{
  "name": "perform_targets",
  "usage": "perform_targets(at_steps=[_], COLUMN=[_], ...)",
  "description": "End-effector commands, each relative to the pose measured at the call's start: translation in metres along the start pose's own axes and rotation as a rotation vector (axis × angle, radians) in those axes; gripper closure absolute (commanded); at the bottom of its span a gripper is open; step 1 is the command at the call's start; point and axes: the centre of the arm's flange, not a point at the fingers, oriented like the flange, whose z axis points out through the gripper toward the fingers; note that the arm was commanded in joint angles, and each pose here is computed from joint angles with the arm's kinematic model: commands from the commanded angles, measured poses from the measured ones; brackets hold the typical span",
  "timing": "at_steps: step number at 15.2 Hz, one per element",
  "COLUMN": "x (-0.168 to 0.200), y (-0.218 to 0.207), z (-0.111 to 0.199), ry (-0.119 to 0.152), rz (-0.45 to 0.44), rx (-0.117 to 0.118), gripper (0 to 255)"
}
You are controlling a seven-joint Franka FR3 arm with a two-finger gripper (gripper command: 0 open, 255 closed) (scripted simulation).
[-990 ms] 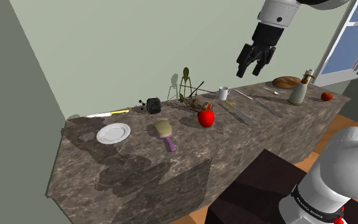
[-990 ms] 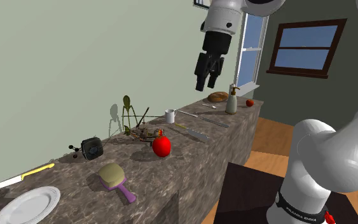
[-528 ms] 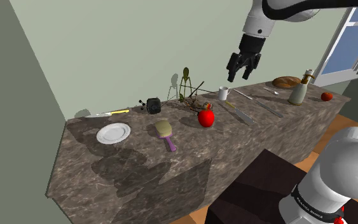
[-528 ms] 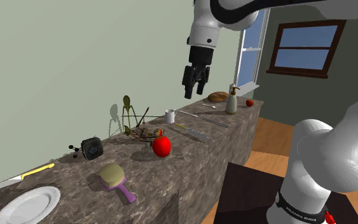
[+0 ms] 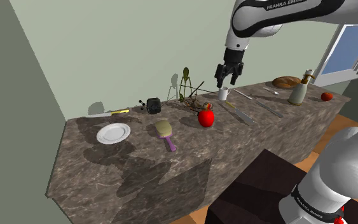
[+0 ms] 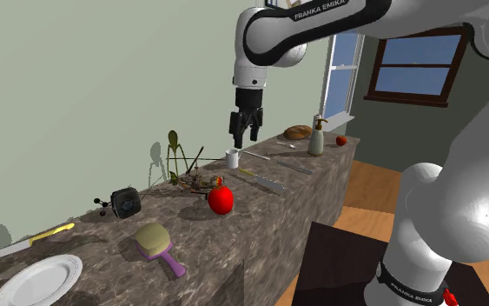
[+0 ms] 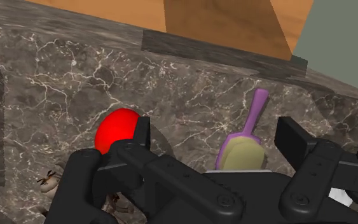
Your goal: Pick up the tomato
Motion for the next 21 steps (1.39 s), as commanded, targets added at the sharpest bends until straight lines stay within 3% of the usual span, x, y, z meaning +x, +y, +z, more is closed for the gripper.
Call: perform_targets(at_steps=[1, 21], x=[0.022, 0.216], y=[0.011, 0.099], z=[0.02, 0.204], ry=[-0.02, -0.218], rz=[-0.006, -0.063], rx=[-0.008, -0.081], gripper=[0, 0])
